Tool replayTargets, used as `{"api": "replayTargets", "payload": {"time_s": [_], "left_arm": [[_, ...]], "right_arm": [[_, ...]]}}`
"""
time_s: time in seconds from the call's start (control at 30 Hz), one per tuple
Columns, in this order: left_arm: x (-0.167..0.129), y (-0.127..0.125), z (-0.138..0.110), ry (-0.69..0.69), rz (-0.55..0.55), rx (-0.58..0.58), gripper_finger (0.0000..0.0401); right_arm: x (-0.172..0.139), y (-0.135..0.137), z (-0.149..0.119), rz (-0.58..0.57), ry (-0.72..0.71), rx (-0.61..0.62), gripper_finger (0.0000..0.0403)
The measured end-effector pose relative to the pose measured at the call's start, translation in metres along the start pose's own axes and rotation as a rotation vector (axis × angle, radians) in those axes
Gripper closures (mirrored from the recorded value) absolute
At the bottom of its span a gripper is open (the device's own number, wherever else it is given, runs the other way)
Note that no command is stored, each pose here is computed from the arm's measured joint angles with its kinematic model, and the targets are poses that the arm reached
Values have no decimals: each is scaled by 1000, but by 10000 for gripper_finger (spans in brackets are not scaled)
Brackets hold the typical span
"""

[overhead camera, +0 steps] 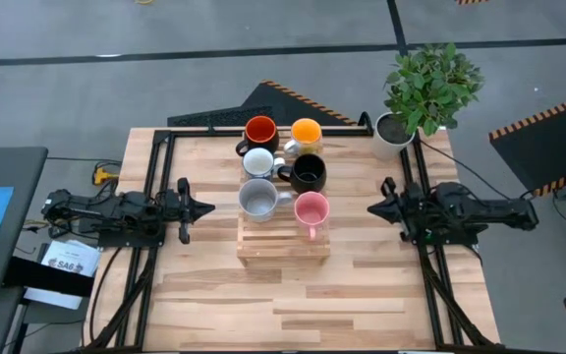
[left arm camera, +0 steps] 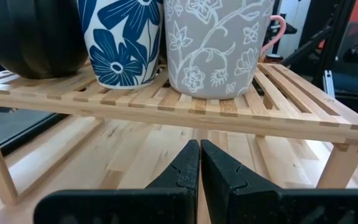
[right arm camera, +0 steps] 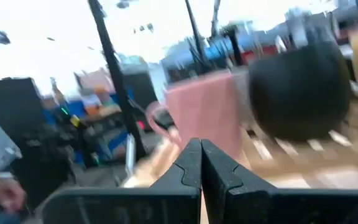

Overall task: Place coffee mugs
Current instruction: Return to Home Position

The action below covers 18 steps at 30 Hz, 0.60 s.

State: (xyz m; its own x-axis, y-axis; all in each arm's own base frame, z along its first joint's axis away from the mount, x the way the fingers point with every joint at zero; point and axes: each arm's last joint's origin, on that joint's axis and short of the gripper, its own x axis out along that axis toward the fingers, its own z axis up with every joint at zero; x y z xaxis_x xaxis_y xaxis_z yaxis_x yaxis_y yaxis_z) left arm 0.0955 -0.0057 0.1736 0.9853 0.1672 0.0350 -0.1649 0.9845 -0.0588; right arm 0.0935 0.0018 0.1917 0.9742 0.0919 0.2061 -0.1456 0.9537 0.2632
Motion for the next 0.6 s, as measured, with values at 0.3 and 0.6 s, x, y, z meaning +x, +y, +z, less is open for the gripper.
{"api": "replayTargets", "payload": {"time_s": [0.3,0.6], "left_arm": [[0,0,0,1,0,-1,401],[0,0,0,1,0,-1,401]], "right_arm": [[0,-3,-10,-10,39,-85,382],[0,-8,-23,-85,165,137,355]]}}
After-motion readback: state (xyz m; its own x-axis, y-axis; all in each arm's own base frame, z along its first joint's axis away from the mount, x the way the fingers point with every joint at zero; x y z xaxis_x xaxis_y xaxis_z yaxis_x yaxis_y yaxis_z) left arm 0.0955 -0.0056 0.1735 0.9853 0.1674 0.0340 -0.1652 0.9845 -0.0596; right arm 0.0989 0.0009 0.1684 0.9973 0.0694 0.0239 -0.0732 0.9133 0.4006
